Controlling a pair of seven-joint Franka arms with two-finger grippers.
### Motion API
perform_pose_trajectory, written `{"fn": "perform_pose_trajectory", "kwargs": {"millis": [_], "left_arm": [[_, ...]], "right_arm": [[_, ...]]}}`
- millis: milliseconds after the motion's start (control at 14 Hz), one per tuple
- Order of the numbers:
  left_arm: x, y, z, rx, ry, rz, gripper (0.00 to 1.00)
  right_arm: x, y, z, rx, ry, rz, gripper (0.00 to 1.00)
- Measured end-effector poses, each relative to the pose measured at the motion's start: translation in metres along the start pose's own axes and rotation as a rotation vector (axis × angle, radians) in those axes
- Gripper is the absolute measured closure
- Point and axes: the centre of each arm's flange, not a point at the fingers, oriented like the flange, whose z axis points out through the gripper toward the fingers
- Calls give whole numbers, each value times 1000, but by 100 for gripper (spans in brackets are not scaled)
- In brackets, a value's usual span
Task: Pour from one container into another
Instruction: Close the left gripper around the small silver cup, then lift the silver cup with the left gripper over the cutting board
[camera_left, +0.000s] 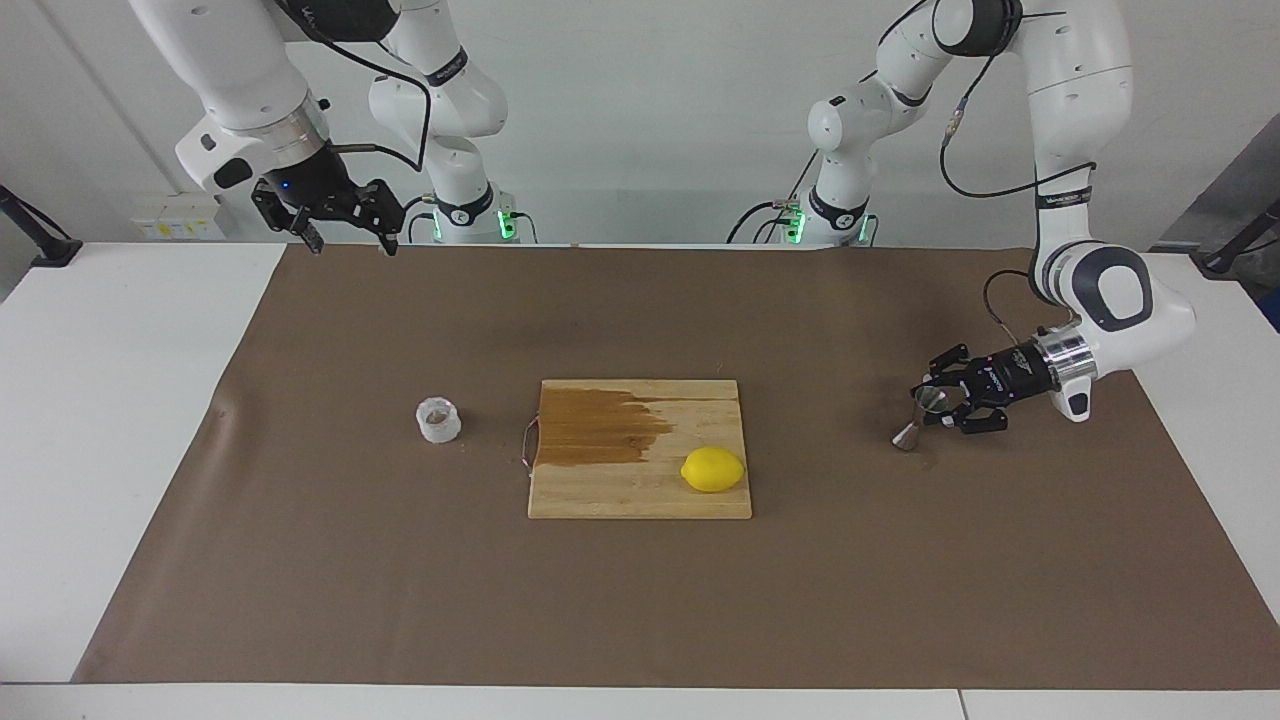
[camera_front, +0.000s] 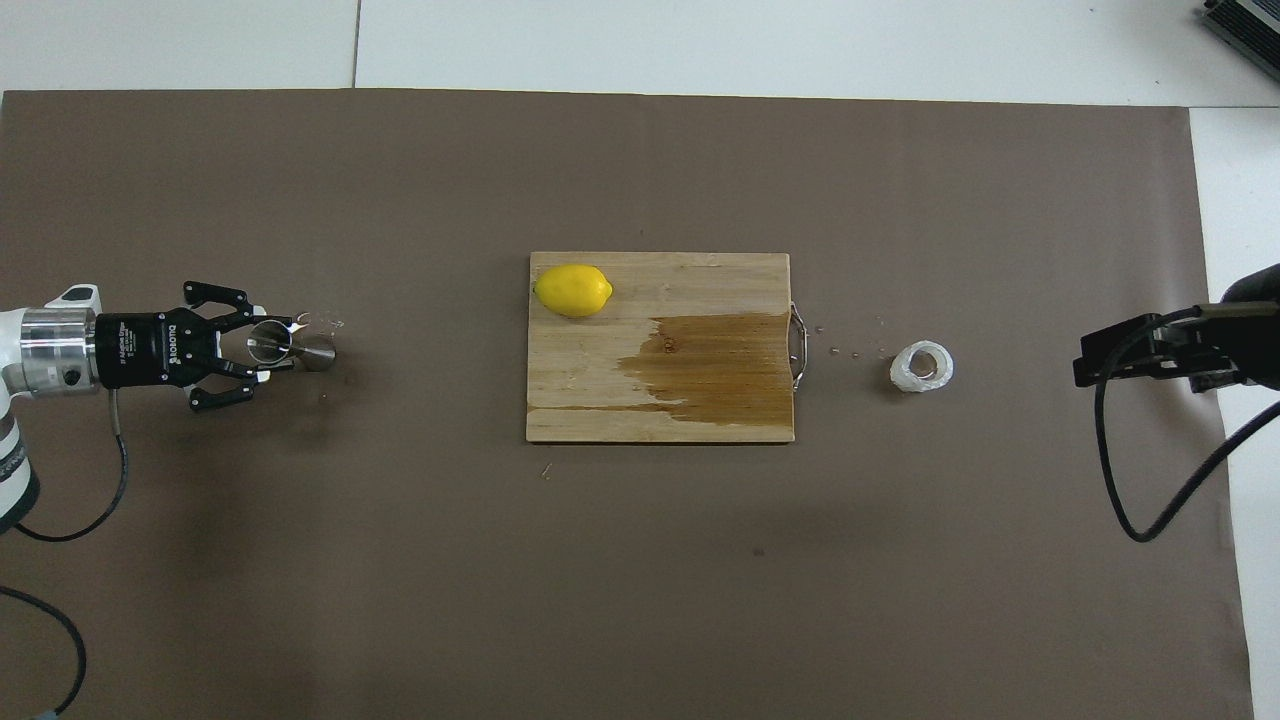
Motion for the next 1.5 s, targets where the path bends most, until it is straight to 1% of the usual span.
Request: {"fn": "perform_pose_trajectory", "kwargs": {"millis": [499,712,1069,1354,1496], "left_arm": [[-9,1,15,25,-3,14,52],[-28,6,36,54,-14,32,52],[-90,10,91,96,-87,3,52],[-157,6,144,90,-69,-43,52],[-182,1,170,73,-66,-47,52]], "right_arm": [[0,0,0,0,0,0,0],[0,0,0,0,0,0,0],[0,0,0,0,0,0,0],[0,0,0,0,0,0,0],[0,0,0,0,0,0,0]]}}
